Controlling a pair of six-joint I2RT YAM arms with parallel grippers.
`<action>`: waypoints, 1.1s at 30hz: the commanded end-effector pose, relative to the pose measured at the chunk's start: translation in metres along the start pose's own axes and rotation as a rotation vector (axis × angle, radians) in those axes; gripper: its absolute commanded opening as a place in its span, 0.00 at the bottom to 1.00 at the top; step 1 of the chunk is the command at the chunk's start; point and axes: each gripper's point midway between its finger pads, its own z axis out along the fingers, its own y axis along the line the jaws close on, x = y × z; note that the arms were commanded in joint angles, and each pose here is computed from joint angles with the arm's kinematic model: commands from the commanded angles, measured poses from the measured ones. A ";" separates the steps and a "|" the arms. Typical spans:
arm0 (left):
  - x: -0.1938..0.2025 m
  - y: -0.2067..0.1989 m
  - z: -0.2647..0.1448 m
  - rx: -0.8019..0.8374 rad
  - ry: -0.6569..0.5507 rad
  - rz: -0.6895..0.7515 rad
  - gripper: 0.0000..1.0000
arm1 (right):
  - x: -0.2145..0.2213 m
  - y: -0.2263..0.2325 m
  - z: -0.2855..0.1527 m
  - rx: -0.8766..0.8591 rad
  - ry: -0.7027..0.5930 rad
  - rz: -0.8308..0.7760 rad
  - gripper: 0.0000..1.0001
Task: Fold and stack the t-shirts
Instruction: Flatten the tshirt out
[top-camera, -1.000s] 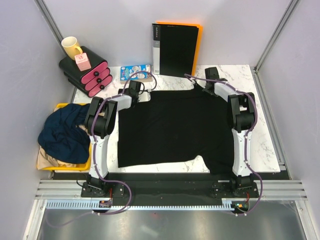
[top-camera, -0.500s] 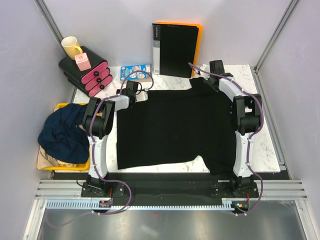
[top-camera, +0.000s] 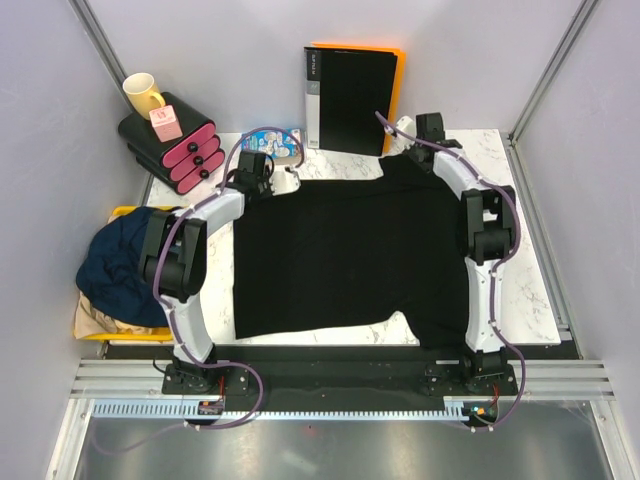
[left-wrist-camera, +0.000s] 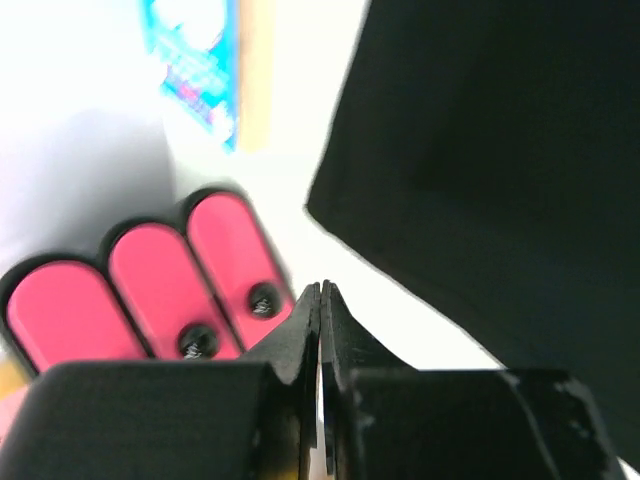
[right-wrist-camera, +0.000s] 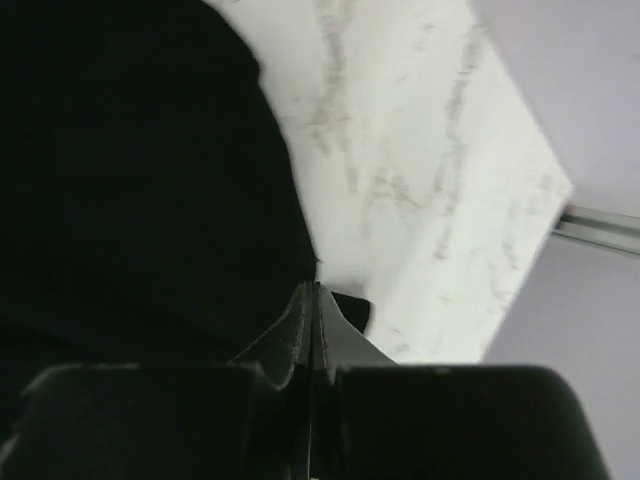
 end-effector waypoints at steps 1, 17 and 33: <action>-0.025 -0.047 -0.020 0.189 -0.157 0.033 0.02 | -0.006 0.034 0.023 -0.102 -0.025 0.021 0.00; -0.014 -0.094 -0.034 0.350 -0.133 0.058 0.02 | 0.010 0.036 0.088 0.016 0.040 -0.031 0.00; 0.000 -0.103 -0.036 0.363 -0.085 0.081 0.02 | 0.044 -0.006 0.100 0.254 0.143 -0.039 0.00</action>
